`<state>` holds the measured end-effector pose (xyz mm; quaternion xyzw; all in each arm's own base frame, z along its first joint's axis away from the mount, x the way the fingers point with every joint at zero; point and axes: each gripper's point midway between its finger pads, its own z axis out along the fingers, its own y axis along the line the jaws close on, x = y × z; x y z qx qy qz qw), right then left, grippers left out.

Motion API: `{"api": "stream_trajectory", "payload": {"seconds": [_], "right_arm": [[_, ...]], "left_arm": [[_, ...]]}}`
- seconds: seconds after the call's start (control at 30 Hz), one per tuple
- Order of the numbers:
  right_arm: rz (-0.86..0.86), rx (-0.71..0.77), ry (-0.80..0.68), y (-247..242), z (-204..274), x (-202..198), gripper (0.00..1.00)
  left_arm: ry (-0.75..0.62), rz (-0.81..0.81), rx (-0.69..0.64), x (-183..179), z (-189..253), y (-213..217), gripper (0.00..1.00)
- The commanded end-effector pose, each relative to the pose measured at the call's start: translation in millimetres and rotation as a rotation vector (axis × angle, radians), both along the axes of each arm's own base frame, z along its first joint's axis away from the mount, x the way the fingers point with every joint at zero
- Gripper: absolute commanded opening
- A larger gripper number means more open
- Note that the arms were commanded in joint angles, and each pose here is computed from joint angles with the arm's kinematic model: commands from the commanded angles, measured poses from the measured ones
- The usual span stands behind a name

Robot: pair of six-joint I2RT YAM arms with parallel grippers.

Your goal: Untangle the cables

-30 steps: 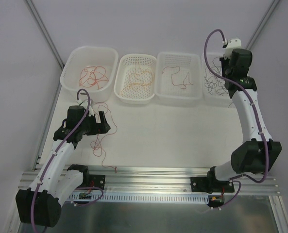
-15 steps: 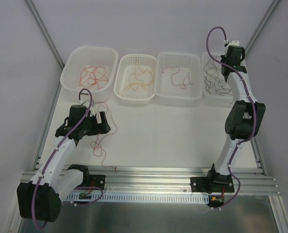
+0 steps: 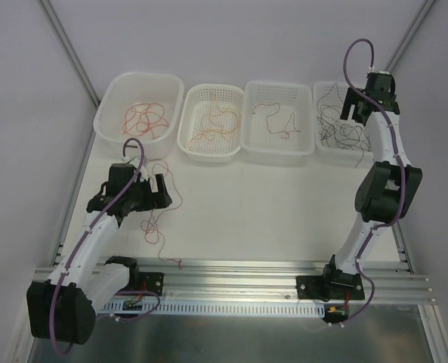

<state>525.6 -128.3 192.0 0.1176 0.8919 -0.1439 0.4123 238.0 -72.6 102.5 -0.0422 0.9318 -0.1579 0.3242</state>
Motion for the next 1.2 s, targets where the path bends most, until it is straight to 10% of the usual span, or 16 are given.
{"api": "stream_trajectory", "payload": {"seconds": [0.0,0.5,1.0,1.17], "right_arm": [[0.011,0.092,-0.155,29.8,94.6,-40.7,1.00],[0.349,0.348,-0.209,166.1,124.0,-230.4,0.97],[0.510,0.499,-0.125,204.9,67.3,-315.2,0.97],[0.526,0.513,-0.148,207.3,63.5,-324.7,0.97]], "left_arm": [[-0.045,0.032,0.013,5.6,7.4,4.3,0.97],[0.090,0.132,0.041,-1.7,-20.6,14.7,0.97],[0.365,0.279,0.143,0.7,-72.4,30.4,0.81],[0.431,0.269,0.182,3.0,-87.3,29.1,0.62]]}}
